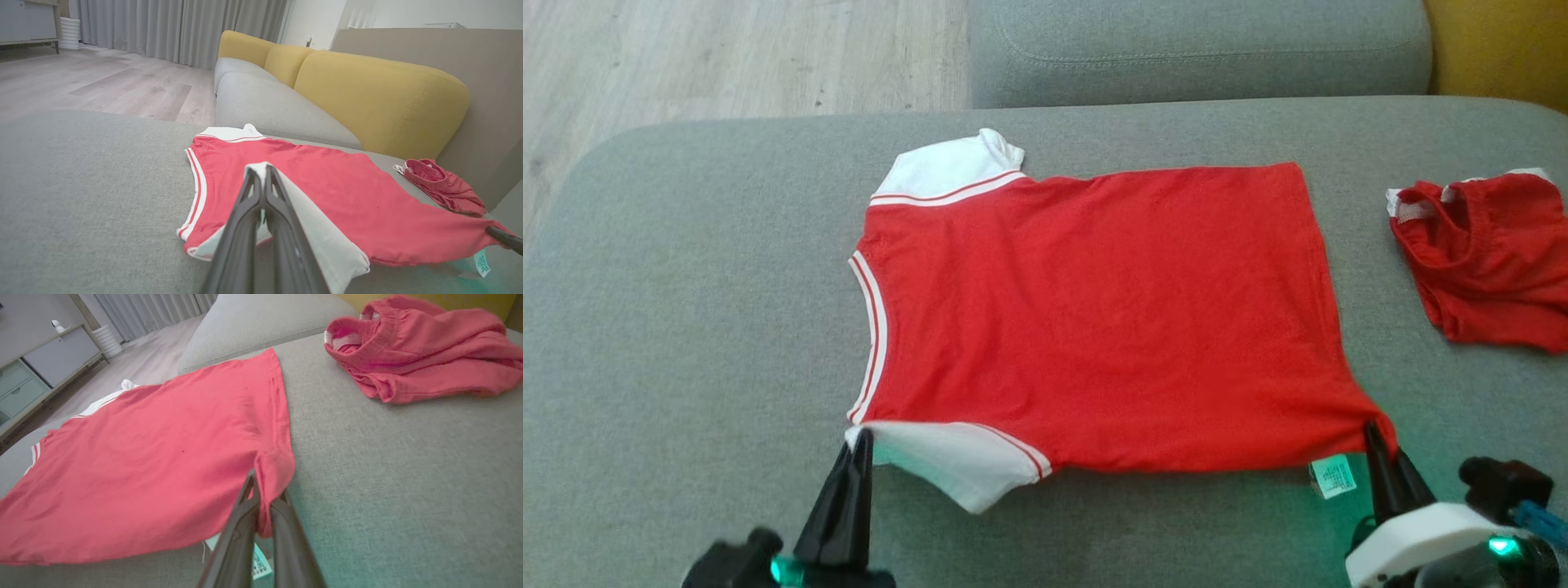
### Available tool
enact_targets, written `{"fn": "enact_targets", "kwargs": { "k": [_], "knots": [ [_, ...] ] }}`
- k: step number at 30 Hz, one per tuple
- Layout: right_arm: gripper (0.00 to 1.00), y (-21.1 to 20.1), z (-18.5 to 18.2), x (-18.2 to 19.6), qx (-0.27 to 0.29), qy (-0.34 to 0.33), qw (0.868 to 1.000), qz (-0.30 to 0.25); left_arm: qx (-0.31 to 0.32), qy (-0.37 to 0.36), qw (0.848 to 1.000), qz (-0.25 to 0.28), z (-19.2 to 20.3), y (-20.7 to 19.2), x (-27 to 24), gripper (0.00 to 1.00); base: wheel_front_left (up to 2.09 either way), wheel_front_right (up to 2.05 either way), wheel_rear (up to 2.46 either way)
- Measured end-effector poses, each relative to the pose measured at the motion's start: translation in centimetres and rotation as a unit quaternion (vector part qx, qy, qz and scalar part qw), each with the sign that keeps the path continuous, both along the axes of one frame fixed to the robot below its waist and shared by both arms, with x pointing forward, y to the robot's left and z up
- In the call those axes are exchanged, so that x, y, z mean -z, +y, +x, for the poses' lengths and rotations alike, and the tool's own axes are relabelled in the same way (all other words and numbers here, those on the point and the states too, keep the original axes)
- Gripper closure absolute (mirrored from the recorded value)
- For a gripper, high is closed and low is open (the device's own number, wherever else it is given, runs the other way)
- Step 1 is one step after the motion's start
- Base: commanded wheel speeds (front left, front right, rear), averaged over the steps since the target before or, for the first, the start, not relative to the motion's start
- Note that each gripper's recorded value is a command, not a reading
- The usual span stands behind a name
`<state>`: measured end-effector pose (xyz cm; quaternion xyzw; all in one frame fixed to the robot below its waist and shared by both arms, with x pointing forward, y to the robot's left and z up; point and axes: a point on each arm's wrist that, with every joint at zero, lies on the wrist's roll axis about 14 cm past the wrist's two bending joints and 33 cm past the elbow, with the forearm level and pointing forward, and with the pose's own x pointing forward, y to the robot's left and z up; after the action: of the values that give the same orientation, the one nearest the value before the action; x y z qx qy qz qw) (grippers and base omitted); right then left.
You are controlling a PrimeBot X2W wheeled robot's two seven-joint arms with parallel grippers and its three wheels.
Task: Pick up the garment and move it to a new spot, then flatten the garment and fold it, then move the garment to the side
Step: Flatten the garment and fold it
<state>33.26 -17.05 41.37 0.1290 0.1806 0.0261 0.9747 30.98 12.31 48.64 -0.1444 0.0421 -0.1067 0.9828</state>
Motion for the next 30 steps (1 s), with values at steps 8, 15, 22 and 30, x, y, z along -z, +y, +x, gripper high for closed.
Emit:
{"fn": "enact_targets", "kwargs": {
  "k": [8,15,22,30],
  "knots": [
    [1.0,0.8,2.9,-0.9,-0.014,0.0,1.0,0.003,0.056,-0.026,0.996,0.057,4.1,-0.9,-1.3,1.0,0.0,0.0,0.0],
    [1.0,1.1,5.6,-1.2,-0.028,0.025,0.999,-0.008,0.092,-0.046,0.99,0.094,8.9,-1.9,-3.3,1.0,0.0,0.0,0.0],
    [1.0,0.5,8.1,-0.9,-0.026,0.058,0.998,-0.017,0.107,-0.021,0.987,0.114,12.3,-2.1,-2.3,1.0,0.0,0.0,0.0],
    [1.0,0.2,11.1,-0.4,-0.034,0.094,0.994,-0.046,0.108,0.013,0.987,0.117,14.6,-1.8,-0.1,1.0,0.0,0.0,0.0]
  ]
}}
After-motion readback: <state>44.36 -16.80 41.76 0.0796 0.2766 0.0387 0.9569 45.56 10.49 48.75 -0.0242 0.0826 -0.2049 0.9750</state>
